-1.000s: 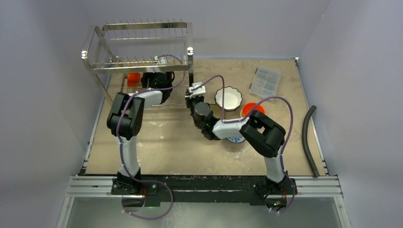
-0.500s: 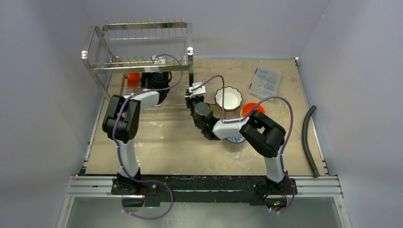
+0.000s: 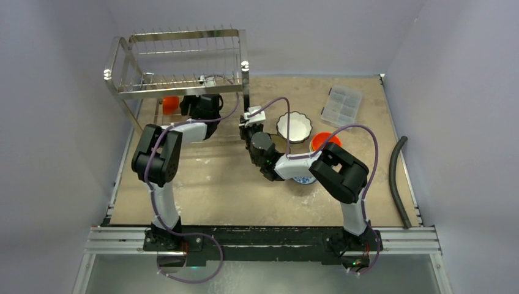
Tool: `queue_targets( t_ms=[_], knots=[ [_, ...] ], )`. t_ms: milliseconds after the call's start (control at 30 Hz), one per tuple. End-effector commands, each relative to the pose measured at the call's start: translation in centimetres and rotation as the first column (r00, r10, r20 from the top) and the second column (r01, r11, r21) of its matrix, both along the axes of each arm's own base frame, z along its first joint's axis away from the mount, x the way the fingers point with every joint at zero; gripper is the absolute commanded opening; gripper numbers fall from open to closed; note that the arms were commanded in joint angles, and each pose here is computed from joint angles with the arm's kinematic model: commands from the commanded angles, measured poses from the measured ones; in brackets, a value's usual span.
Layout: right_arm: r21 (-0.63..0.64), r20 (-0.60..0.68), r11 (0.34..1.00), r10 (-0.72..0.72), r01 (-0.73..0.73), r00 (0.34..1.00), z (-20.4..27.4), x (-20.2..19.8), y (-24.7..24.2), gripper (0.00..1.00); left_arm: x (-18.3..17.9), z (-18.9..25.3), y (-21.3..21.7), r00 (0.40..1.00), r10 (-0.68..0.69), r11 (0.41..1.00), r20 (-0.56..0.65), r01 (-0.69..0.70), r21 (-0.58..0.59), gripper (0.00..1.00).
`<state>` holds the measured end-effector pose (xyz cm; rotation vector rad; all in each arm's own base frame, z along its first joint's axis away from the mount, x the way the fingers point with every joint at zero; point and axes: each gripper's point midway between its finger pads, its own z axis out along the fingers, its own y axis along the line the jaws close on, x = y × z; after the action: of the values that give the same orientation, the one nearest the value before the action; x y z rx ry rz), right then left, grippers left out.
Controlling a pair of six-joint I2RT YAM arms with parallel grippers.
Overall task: Unload the bowls from the dish rack
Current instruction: Adjust the bowl in the dish rack.
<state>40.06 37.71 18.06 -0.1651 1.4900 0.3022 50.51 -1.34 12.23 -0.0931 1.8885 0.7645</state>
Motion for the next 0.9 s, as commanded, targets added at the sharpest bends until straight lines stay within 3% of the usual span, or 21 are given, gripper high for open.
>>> queue_targets(
  t_ms=[0,200,467,700,867],
  knots=[
    [0.102,-0.011,0.992,0.078,-0.076,0.997,0.7,-1.0,1.4,0.00,-1.7,3.1,-1.9,1.000,-0.016,0.993,0.008,0.015,0.120,0.47],
    [0.105,-0.013,0.992,0.074,-0.072,0.997,0.6,-1.0,1.3,0.00,-2.1,3.5,-3.1,0.999,-0.049,0.981,-0.004,0.049,0.187,0.47],
    [0.101,-0.007,0.992,0.072,-0.071,0.997,0.8,-1.0,1.1,0.00,-1.7,3.5,-2.1,0.999,-0.048,0.996,0.022,0.046,0.071,0.50],
    [0.104,-0.007,0.992,0.078,-0.077,0.997,0.8,-1.1,1.3,0.00,-2.1,3.7,-2.0,0.997,-0.063,0.998,0.048,0.062,0.030,0.70],
    [0.101,-0.007,0.992,0.082,-0.081,0.997,0.8,-1.1,1.3,0.00,-1.5,3.8,-1.3,0.995,-0.060,0.998,0.075,0.062,-0.025,0.78]
  ],
)
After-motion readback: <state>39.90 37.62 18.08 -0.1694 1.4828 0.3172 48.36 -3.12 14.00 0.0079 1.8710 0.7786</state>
